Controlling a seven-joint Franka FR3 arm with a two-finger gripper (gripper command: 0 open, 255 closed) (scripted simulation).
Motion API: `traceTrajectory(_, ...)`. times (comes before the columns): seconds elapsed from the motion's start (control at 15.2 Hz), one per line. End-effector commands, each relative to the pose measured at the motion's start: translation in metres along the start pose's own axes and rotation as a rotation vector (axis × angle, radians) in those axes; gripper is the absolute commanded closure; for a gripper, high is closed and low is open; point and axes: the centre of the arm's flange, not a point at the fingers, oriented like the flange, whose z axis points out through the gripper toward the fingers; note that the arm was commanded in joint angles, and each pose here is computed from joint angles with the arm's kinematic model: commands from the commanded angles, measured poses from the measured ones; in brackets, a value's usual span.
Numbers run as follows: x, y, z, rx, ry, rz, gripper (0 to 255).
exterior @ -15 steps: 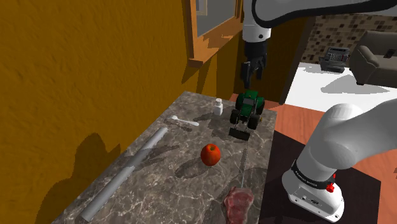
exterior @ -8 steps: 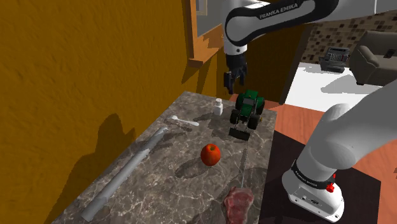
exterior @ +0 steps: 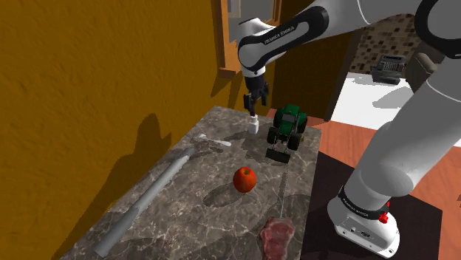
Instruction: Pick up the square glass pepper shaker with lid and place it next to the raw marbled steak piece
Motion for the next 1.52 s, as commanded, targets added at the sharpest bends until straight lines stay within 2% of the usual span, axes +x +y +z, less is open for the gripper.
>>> traceTrajectory(0.0, 0.025, 0.001, 0.017, -0.004, -0.007, -0.010, 0)
traceTrajectory(0.26, 0.064, 0.002, 0.041, -0.011, -0.019, -0.026, 0)
traceTrajectory(0.73, 0.063, 0.003, 0.081, -0.011, -0.019, -0.026, 0)
traceTrajectory(1.25, 0.063, 0.003, 0.081, -0.011, -0.019, -0.026, 0)
traceTrajectory(1.32, 0.063, 0.003, 0.081, -0.011, -0.019, -0.026, 255)
traceTrajectory(1.45, 0.063, 0.003, 0.081, -0.011, -0.019, -0.026, 255)
